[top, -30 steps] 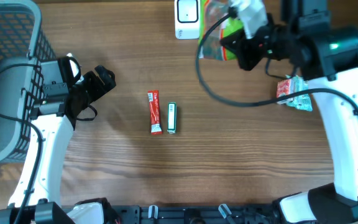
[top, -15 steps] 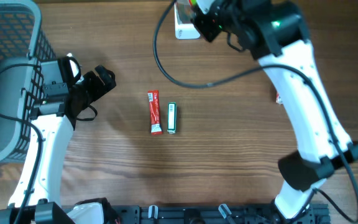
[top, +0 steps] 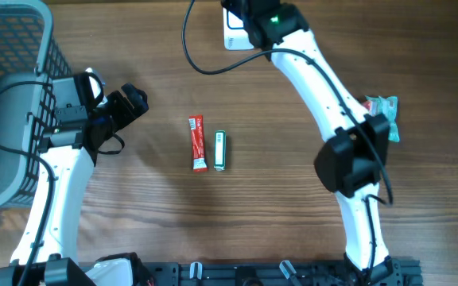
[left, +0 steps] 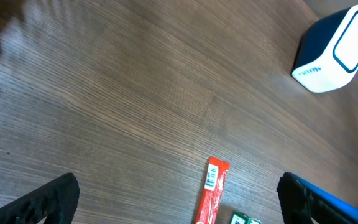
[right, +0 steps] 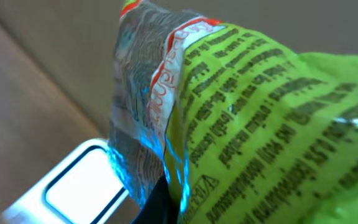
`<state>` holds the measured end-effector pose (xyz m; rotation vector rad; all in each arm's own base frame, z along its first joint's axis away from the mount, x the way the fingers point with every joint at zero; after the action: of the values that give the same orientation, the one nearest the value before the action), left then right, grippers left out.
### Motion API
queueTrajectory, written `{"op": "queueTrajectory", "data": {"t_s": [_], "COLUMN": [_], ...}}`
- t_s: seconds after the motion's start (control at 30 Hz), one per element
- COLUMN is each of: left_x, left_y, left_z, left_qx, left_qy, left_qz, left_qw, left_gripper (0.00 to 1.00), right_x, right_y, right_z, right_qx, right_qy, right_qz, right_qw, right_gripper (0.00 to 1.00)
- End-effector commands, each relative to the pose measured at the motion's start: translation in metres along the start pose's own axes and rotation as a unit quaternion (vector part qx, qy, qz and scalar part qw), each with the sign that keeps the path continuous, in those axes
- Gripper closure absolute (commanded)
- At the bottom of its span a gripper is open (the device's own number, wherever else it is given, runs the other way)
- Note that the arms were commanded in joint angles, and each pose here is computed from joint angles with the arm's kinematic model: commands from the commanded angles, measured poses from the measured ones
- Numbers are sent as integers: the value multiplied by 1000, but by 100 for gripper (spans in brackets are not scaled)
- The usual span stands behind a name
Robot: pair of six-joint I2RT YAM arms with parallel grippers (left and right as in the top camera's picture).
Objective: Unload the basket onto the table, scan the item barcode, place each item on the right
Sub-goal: 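Carry the green snack bag to the scanner and hold it over it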
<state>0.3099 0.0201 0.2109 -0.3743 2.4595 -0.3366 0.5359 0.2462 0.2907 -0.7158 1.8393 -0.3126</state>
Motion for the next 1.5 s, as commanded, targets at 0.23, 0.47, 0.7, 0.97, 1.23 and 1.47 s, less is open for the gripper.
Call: {"op": "queueTrajectory", "data": {"t_s": [0.23,0.47,0.7,0.97,1.23,1.47], "left_x": [0,0,0,0,0,0], "left_y": [1,1,1,1,1,1], "left_z": [2,2,2,2,2,2], "left_qx": [2,2,2,2,2,2], "left_qy": [3,3,3,3,3,3], "left_qz": [3,3,3,3,3,3], "left_qw": [1000,1000,1000,1000,1000,1000], "left_gripper": [0,0,0,0,0,0], "right_x": [53,67,52,48,52,40], "right_y": [30,50,66,78,79,67], "right_z": [51,47,40,36,35,26], "right_qx": [58,-15,-23,-31,-36,-22], "right_qy": [84,117,94,92,103,93], "right_qz": [-89,-94,-93,-94,-89,-52], "right_qw": [991,989,991,991,990,994], "right_gripper": [96,96,96,96,96,96]}}
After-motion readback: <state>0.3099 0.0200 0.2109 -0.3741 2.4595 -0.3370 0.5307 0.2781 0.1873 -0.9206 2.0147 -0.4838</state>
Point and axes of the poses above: each gripper's point midway between its finger pads, its own z axis out along the fingers, its own y axis along the line the jaws close on, x = y × z, the point moved 9 cm from there along -z, back along the fingers, and after that the axes turned 14 degrees about z, right-handed, at the moved point
